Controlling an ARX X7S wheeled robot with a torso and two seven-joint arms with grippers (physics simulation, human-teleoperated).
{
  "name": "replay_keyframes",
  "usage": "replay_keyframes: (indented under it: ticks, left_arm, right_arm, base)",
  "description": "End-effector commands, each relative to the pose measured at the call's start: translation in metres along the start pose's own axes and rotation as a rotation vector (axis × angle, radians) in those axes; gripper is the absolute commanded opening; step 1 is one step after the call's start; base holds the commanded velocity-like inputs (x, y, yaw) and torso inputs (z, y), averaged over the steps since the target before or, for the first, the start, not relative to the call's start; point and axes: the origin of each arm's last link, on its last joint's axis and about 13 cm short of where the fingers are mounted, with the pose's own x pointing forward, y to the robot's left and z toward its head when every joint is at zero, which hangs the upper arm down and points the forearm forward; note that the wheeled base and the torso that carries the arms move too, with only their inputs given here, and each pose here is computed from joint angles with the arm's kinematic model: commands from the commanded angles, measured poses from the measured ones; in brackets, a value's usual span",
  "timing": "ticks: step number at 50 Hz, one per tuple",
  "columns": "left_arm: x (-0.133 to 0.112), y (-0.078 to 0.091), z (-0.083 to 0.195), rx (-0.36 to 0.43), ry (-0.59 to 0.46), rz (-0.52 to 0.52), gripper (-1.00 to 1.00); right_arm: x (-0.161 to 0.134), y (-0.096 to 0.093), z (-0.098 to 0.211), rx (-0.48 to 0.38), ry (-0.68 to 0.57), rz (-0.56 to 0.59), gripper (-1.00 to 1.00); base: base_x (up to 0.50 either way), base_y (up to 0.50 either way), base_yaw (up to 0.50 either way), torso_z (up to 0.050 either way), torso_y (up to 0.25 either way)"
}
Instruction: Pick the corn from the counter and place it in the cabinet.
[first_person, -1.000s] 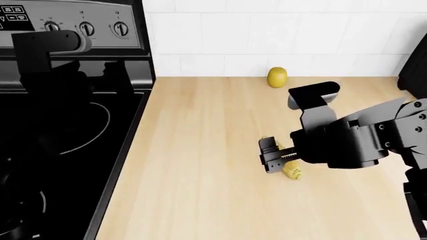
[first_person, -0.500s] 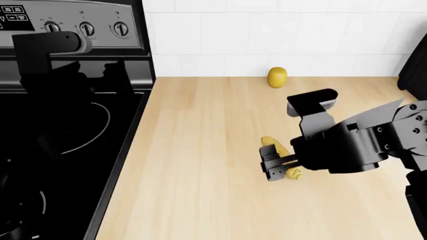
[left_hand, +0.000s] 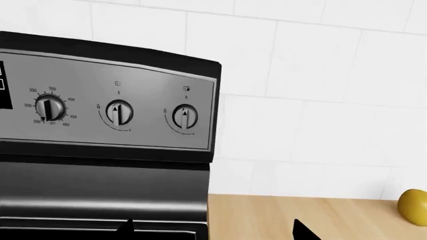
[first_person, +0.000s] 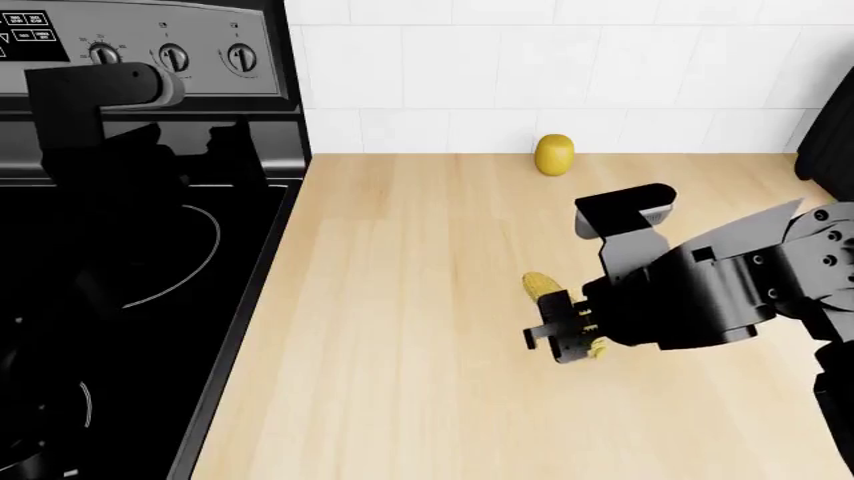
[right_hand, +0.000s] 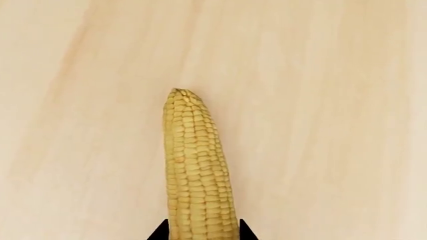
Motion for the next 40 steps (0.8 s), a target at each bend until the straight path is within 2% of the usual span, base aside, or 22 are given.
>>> replay_keyframes:
  ticks: [1, 9, 18, 22, 34, 40]
  left_arm:
    - [0.000, 0.000, 0.000, -0.001, 0.001, 0.001, 1.00]
    - [0.001, 0.000, 0.000, -0.001, 0.001, 0.002, 1.00]
    - [-0.001, 0.000, 0.001, 0.001, -0.002, 0.001, 1.00]
    - [0.000, 0.000, 0.001, 0.002, -0.004, 0.000, 1.00]
    - [-0.001, 0.000, 0.001, 0.000, -0.006, 0.000, 1.00]
    - [-0.003, 0.000, 0.000, 0.000, -0.005, -0.002, 1.00]
  right_arm:
    - [0.001, 0.000, -0.001, 0.001, 0.016, 0.009, -1.00]
    - [-0.001, 0.001, 0.001, -0.012, -0.008, 0.026, -1.00]
    - [-0.020, 0.003, 0.010, -0.153, -0.285, 0.138, -1.00]
    - [-0.029, 0.002, 0.016, -0.189, -0.375, 0.183, -1.00]
    - [-0.049, 0.006, 0.026, -0.319, -0.525, 0.352, -1.00]
    - [-0.058, 0.005, 0.040, -0.391, -0.668, 0.434, -1.00]
  base:
    - [0.00, 0.00, 0.00, 0.000, 0.000]
    - [0.00, 0.00, 0.00, 0.000, 0.000]
    - [0.00, 0.00, 0.00, 0.000, 0.000]
    - [0.00, 0.00, 0.00, 0.000, 0.000]
    - [0.00, 0.00, 0.00, 0.000, 0.000]
    - [0.00, 0.00, 0.00, 0.000, 0.000]
